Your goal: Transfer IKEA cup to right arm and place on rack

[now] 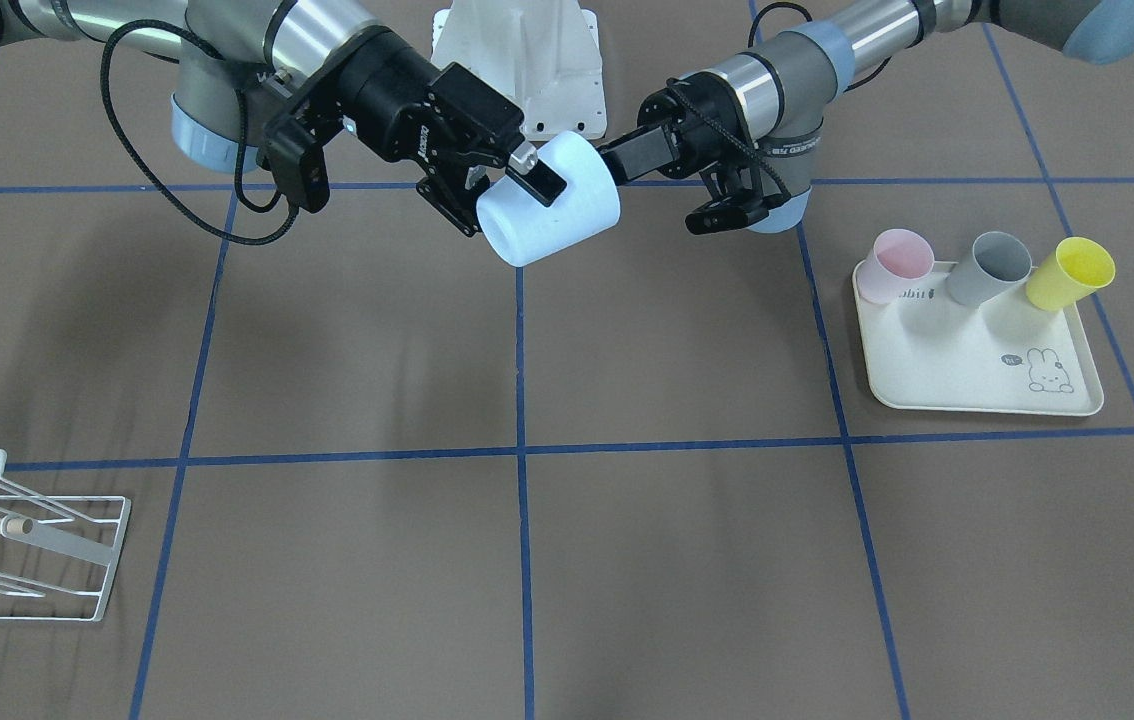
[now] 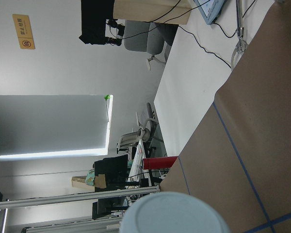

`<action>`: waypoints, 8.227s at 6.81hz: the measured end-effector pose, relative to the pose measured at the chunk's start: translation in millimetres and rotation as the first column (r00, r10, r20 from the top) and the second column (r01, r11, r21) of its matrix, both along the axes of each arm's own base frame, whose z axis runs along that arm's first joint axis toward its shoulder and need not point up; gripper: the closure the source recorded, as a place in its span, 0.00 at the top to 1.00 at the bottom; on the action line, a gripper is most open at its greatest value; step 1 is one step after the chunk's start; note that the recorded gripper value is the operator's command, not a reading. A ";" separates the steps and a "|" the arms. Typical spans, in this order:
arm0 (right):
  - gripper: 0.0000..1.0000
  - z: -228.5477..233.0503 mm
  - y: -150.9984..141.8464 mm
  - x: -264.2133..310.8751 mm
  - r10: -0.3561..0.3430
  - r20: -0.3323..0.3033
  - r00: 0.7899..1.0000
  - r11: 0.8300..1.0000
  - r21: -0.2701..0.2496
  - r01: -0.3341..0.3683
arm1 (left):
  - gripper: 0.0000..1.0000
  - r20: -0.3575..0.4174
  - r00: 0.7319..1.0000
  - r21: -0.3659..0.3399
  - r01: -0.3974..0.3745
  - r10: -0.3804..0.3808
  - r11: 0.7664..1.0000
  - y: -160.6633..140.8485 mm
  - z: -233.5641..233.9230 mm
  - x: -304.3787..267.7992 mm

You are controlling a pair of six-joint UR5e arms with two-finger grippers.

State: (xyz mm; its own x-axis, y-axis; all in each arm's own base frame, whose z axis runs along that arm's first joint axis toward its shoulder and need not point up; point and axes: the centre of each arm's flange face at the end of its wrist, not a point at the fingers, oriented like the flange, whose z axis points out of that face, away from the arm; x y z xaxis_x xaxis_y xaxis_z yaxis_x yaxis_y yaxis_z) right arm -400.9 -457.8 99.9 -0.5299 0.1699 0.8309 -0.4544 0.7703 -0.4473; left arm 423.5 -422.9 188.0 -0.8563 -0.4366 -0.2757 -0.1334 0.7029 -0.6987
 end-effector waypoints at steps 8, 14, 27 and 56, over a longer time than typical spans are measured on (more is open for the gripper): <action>0.00 19.0 -26.7 32.6 0.136 -0.051 0.989 0.990 0.032 -0.134 | 1.00 0.046 0.998 0.048 0.045 -0.047 0.998 1.6 -1.9 -3.4; 0.00 69.6 -76.9 100.1 0.457 -0.625 0.633 0.869 0.161 -0.468 | 1.00 0.304 0.928 0.161 0.171 -0.214 0.972 -16.5 -31.6 -25.5; 0.00 388.8 -22.5 188.0 0.470 -0.877 -0.105 0.818 0.477 -0.321 | 1.00 0.753 0.580 0.304 0.111 -0.310 0.946 -19.9 -44.1 -68.1; 1.00 331.6 -10.0 259.0 0.379 -0.883 0.277 0.925 0.373 -0.076 | 1.00 0.870 0.312 0.423 -0.071 -0.383 0.903 12.3 -11.2 -125.3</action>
